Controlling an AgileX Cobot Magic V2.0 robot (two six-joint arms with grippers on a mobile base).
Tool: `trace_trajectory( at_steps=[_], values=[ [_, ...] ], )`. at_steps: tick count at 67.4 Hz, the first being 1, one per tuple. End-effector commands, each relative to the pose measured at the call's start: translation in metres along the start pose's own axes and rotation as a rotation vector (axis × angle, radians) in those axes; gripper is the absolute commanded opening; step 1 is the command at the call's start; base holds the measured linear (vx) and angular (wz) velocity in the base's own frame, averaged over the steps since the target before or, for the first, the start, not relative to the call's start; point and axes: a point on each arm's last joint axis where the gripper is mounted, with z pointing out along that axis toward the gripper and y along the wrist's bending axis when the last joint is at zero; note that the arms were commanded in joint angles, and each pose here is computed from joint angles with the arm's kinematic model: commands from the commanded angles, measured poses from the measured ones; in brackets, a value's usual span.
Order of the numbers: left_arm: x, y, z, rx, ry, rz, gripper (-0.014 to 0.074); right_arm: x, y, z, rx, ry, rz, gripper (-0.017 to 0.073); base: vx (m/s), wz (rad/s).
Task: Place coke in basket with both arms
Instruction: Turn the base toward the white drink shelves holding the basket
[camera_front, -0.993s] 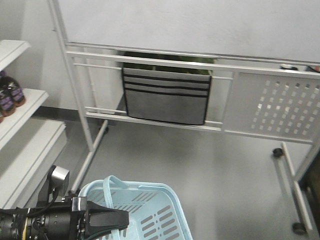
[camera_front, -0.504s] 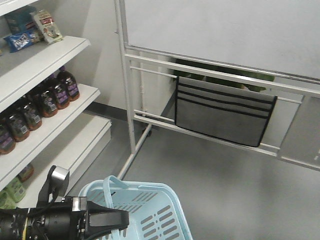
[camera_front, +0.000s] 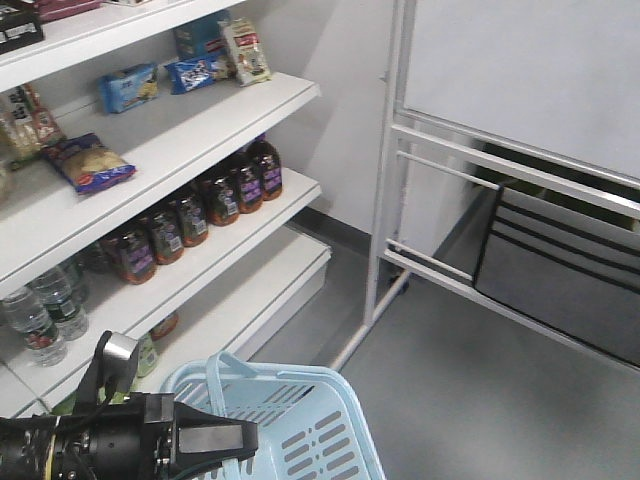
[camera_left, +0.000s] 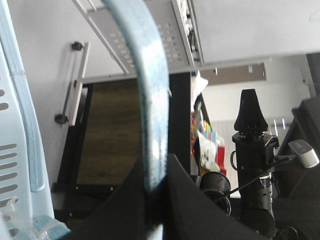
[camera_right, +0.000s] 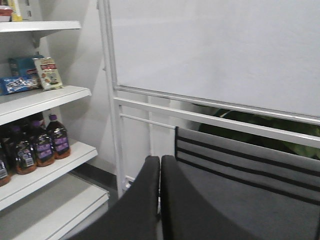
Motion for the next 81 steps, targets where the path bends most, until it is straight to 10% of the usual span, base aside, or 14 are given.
trace_trajectory(
  at_steps=[1, 81],
  values=[
    [0.0021, -0.0302, -0.0046, 0.259, 0.029, 0.036, -0.0006, -0.0045, 0.0001, -0.0009, 0.0, -0.075, -0.012, -0.001, 0.13, 0.52],
    [0.0021, -0.0302, -0.0046, 0.259, 0.029, 0.036, -0.0006, -0.0045, 0.0001, -0.0009, 0.0, -0.075, -0.012, -0.001, 0.09, 0.36]
  ],
)
